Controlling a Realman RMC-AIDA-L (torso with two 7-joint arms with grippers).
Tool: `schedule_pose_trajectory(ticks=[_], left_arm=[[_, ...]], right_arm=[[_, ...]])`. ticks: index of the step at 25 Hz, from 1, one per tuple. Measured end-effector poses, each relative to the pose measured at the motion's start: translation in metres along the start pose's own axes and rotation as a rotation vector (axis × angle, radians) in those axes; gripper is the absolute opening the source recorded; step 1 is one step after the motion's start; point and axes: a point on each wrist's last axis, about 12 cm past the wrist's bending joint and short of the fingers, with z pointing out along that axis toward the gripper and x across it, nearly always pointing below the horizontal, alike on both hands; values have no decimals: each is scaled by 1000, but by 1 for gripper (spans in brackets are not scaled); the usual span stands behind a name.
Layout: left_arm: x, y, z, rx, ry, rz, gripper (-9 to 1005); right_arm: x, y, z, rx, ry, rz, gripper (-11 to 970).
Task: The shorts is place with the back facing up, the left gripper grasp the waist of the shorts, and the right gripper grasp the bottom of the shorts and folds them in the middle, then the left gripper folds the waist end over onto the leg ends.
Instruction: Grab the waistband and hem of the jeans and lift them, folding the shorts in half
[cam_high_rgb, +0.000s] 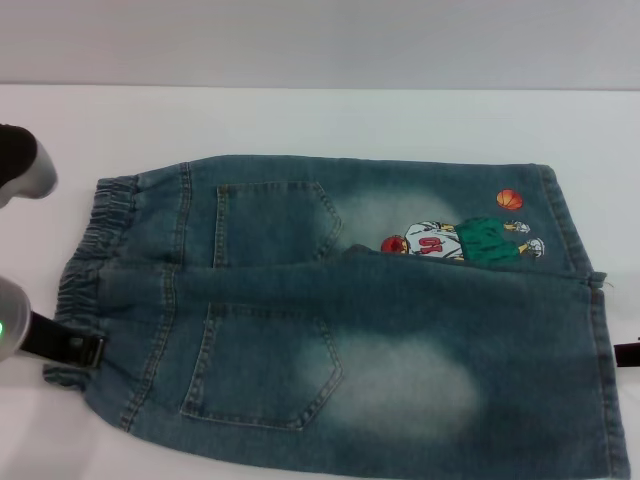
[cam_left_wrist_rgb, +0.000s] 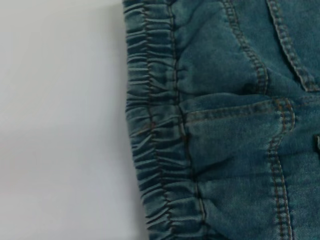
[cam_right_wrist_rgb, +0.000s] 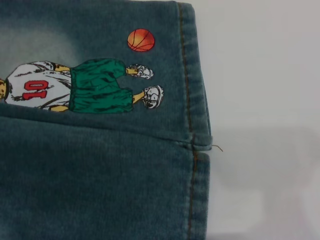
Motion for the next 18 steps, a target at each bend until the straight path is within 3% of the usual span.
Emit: schedule_pose_trajectory(ticks=[8, 13, 18], left_arm=[[2, 5, -12, -19, -6, -4, 44], [3, 9, 6, -22, 39, -20, 58], [-3, 6, 9, -19, 30, -10, 155]], right_arm=[[0, 0, 0, -2, -5, 1, 654], [-1, 0, 0, 5, -10, -2, 654], [-3, 1, -1, 5, -17, -8, 654]])
